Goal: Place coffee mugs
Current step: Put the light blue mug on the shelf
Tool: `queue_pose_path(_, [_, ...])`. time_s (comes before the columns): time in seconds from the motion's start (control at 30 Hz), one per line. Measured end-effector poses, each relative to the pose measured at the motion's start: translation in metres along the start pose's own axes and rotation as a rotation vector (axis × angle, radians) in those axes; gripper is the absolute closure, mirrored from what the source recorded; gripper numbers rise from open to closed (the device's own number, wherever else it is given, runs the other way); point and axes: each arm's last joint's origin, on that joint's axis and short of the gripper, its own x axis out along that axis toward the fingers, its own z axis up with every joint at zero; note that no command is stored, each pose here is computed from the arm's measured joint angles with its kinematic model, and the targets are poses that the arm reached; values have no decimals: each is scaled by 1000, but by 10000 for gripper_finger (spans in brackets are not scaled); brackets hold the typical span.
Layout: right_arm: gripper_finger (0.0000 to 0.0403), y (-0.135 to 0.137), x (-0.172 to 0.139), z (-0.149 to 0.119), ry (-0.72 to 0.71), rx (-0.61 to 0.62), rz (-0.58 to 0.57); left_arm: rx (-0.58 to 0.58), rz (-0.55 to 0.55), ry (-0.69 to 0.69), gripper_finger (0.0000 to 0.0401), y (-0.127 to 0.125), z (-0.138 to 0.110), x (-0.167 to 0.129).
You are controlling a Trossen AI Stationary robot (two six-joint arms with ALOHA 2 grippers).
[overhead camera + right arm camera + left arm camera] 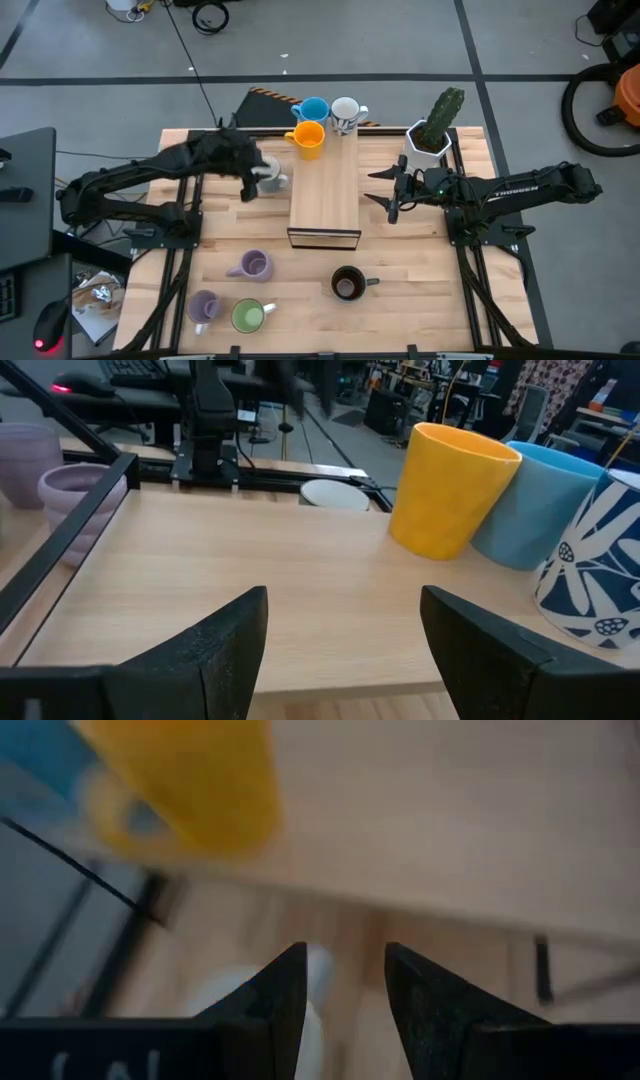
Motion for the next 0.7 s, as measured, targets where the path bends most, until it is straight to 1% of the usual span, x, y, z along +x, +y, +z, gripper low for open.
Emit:
queue_pose_path(0.07, [134,0,0,0,0,0,0,-7,1,40,259,-8,-14,11])
queue_pose_path(0.13, [134,0,0,0,0,0,0,-3,27,62,259,-17,-28,23])
queue_pose_path(0.2, [134,0,0,0,0,3,0,3,73,83,259,-26,-42,34])
queue_pose_path(0.33, [134,0,0,0,0,3,-1,-7,209,110,259,-36,-64,45])
queue_pose_path(0.4, [134,0,0,0,-3,3,-1,-33,257,124,259,-38,-69,47])
queue_pose_path(0.53, [134,0,0,1,-11,4,-3,-83,258,122,259,-38,-70,47])
queue_pose_path(0.7, [134,-1,0,2,-22,-13,-7,-70,261,144,259,-36,-72,50])
